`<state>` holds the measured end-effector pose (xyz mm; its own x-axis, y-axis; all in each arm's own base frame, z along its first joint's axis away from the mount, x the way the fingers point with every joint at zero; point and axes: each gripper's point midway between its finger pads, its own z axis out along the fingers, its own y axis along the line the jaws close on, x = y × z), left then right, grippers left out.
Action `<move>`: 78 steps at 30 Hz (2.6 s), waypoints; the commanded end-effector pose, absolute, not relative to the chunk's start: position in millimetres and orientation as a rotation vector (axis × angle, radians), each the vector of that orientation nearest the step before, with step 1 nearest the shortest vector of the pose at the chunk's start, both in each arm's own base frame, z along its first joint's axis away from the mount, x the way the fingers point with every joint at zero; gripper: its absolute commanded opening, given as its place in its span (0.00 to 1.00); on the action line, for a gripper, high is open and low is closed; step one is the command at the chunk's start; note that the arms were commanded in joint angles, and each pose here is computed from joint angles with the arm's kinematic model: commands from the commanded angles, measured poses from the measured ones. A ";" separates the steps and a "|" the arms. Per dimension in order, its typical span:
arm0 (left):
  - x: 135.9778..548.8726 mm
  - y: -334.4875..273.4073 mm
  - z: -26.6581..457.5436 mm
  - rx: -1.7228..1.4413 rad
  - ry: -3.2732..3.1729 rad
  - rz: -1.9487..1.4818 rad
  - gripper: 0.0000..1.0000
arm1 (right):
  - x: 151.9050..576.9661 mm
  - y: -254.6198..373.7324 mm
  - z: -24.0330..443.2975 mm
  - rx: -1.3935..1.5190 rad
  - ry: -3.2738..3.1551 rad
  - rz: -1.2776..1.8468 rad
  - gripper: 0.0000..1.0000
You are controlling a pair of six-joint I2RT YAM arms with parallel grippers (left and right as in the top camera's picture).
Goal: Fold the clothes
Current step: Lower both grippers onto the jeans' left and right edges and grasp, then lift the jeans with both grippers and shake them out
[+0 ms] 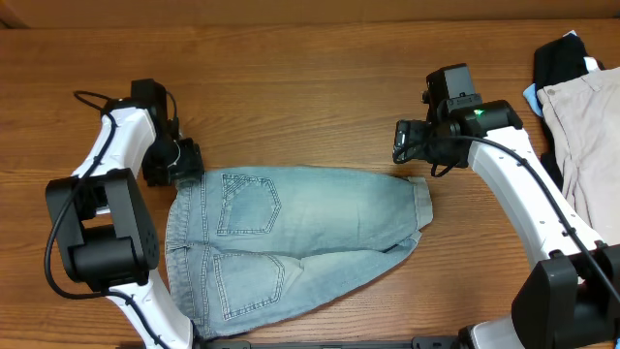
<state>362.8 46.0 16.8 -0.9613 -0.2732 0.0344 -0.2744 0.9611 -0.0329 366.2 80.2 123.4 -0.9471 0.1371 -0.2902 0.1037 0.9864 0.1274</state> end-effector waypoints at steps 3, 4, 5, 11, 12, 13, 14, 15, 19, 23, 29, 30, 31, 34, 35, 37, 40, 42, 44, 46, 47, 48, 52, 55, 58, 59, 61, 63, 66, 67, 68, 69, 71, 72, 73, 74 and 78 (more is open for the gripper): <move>360.2 37.6 10.7 0.425 -3.064 0.106 0.48 | 368.0 77.8 128.8 0.180 2.804 0.152 0.89; 360.9 35.2 10.8 0.425 -3.064 0.128 0.41 | 368.3 77.8 129.0 0.180 2.802 0.152 0.89; 361.4 32.6 11.1 0.425 -3.064 0.152 0.35 | 368.6 77.9 129.1 0.180 2.801 0.153 0.89; 370.6 29.0 15.0 0.423 -3.091 0.198 0.04 | 368.4 77.9 128.9 0.180 2.802 0.153 0.89; 374.3 29.8 19.4 0.424 -3.101 0.198 0.04 | 368.3 77.9 128.5 0.180 2.803 0.153 0.88; 379.3 31.7 26.1 0.428 -3.112 0.195 0.04 | 368.5 77.9 128.2 0.179 2.803 0.152 0.88; 385.1 32.6 33.5 0.429 -3.127 0.196 0.04 | 368.9 78.0 127.1 0.179 2.805 0.152 0.87; 392.7 33.8 43.4 0.430 -3.147 0.197 0.04 | 369.1 78.8 125.2 0.179 2.810 0.156 0.84; 429.3 38.7 97.0 0.421 -3.271 0.203 0.04 | 367.9 82.0 107.3 0.179 2.865 0.166 0.77; 453.0 40.5 145.1 0.418 -3.379 0.210 0.04 | 365.2 89.1 86.0 0.178 2.934 0.208 0.68; 465.9 38.6 178.9 0.378 -3.461 0.212 0.04 | 363.9 109.1 64.5 0.169 2.992 0.365 0.65; 466.6 38.7 180.1 0.379 -3.465 0.212 0.04 | 363.6 114.0 63.3 0.164 2.996 0.405 0.64; 466.6 38.7 180.1 0.379 -3.465 0.212 0.04 | 363.5 120.2 60.3 0.160 3.001 0.452 0.64; 465.9 38.6 179.6 0.378 -3.462 0.212 0.04 | 361.6 124.9 51.2 0.266 3.011 0.497 0.61; 465.8 38.4 179.6 0.378 -3.461 0.212 0.04 | 359.6 125.5 46.3 0.308 3.016 0.498 0.60; 465.7 38.5 179.7 0.377 -3.462 0.211 0.04 | 355.2 125.0 36.3 0.386 3.018 0.501 0.58; 465.7 38.3 179.5 0.369 -3.462 0.210 0.04 | 344.7 122.6 20.7 0.492 3.031 0.498 0.57; 465.7 38.3 179.7 0.364 -3.463 0.209 0.04 | 339.9 121.9 12.4 0.531 3.032 0.499 0.57; 465.8 38.3 179.6 0.359 -3.464 0.208 0.04 | 338.6 124.0 7.6 0.531 3.024 0.526 0.57; 465.8 38.4 179.8 0.359 -3.465 0.208 0.04 | 339.9 125.4 7.4 0.527 3.016 0.540 0.57; 465.9 38.4 179.6 0.359 -3.465 0.208 0.04 | 341.5 125.8 7.7 0.524 3.010 0.543 0.57; 465.9 38.4 179.6 0.358 -3.465 0.207 0.04 | 344.3 126.4 8.2 0.519 2.998 0.548 0.55; 465.9 38.4 179.6 0.345 -3.467 0.205 0.04 | 352.1 135.5 12.1 0.487 2.963 0.613 0.27; 465.8 38.4 179.6 0.345 -3.466 0.205 0.05 | 352.8 139.4 13.3 0.474 2.959 0.634 0.06; 466.7 38.4 180.1 0.346 -3.470 0.206 0.04 | 354.9 139.8 13.8 0.471 2.950 0.637 0.04; 467.9 38.8 181.1 0.346 -3.477 0.206 0.04 | 359.3 138.3 15.3 0.472 2.933 0.641 0.04; 472.6 39.2 188.0 0.346 -3.502 0.208 0.04 | 370.6 134.2 21.7 0.470 2.895 0.648 0.04; 478.7 39.8 204.6 0.347 -3.546 0.222 0.04 | 389.2 125.3 38.5 0.473 2.840 0.657 0.04; 483.5 40.6 243.8 0.344 -3.625 0.223 0.04 | 414.5 106.7 81.3 0.441 2.760 0.650 0.04; 484.3 40.7 258.3 0.344 -3.655 0.223 0.04 | 420.5 100.6 96.3 0.427 2.737 0.645 0.04; 484.7 40.7 274.2 0.342 -3.689 0.224 0.04 | 426.3 92.9 115.3 0.415 2.709 0.638 0.04; 484.1 40.6 292.8 0.341 -3.729 0.226 0.04 | 430.7 84.8 135.5 0.408 2.681 0.630 0.04; 480.2 40.0 328.1 0.338 -3.807 0.229 0.04 | 434.0 70.6 172.9 0.387 2.631 0.614 0.04; 476.4 39.5 346.9 0.337 -3.849 0.230 0.04 | 433.6 62.8 193.8 0.382 2.601 0.605 0.04; 472.4 38.2 364.0 0.345 -3.888 0.238 0.04 | 431.3 55.2 213.9 0.376 2.571 0.596 0.04; 467.7 37.2 379.1 0.352 -3.922 0.247 0.04 | 429.2 50.5 227.8 0.374 2.547 0.590 0.04; 442.4 23.7 446.6 0.281 -4.096 0.382 0.04 | 407.2 25.6 304.4 0.371 2.386 0.555 0.04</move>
